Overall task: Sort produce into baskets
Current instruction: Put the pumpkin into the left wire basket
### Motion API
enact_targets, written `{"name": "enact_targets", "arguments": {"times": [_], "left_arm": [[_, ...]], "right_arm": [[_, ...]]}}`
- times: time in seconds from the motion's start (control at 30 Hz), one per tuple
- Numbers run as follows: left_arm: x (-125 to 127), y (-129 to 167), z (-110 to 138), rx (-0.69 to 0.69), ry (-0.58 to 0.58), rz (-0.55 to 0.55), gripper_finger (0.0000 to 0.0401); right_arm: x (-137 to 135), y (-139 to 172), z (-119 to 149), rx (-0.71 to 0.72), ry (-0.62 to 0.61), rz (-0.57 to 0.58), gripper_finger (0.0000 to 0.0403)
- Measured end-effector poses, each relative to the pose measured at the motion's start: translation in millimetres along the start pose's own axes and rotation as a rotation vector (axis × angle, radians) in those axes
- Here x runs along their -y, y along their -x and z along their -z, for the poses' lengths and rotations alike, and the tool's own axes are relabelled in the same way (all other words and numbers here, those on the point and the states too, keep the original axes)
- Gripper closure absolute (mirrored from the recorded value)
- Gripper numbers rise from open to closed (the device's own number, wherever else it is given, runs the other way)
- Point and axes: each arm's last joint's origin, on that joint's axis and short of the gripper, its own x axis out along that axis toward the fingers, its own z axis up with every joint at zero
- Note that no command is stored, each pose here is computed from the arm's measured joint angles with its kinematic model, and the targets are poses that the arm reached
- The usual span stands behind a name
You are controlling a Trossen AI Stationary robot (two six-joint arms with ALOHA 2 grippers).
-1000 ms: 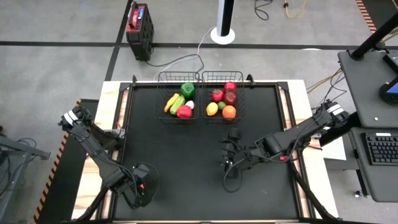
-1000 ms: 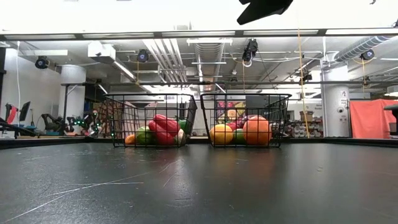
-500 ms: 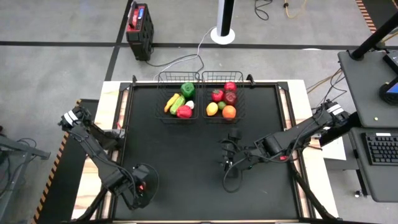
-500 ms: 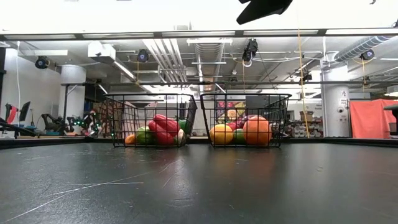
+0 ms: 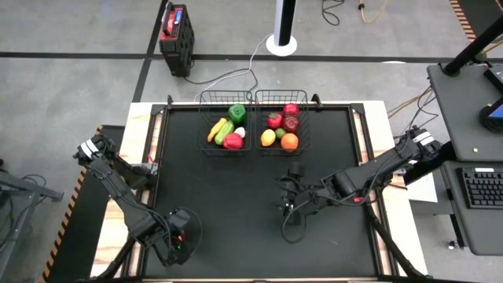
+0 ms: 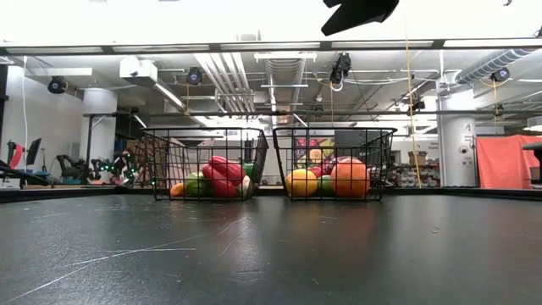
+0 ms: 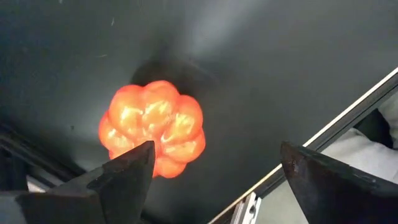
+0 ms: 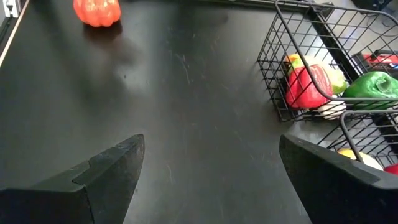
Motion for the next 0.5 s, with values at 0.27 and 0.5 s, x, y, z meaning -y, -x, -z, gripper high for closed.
{"name": "enact_targets", "arguments": {"times": [0.27,0.5], "left_arm": [[-1.5,-2.8,0.7,-0.012,0.013,-0.032,0.0029],[4.7,-15.3,2.5,-0.037,0.008,-0.062,0.001]], "right_arm": [[-0.6,-2.2,2.9,0.005,-0.003,-0.002,0.0039],[-0.7,-4.5,7.6,-0.005,0.001,0.001,0.0039]]}}
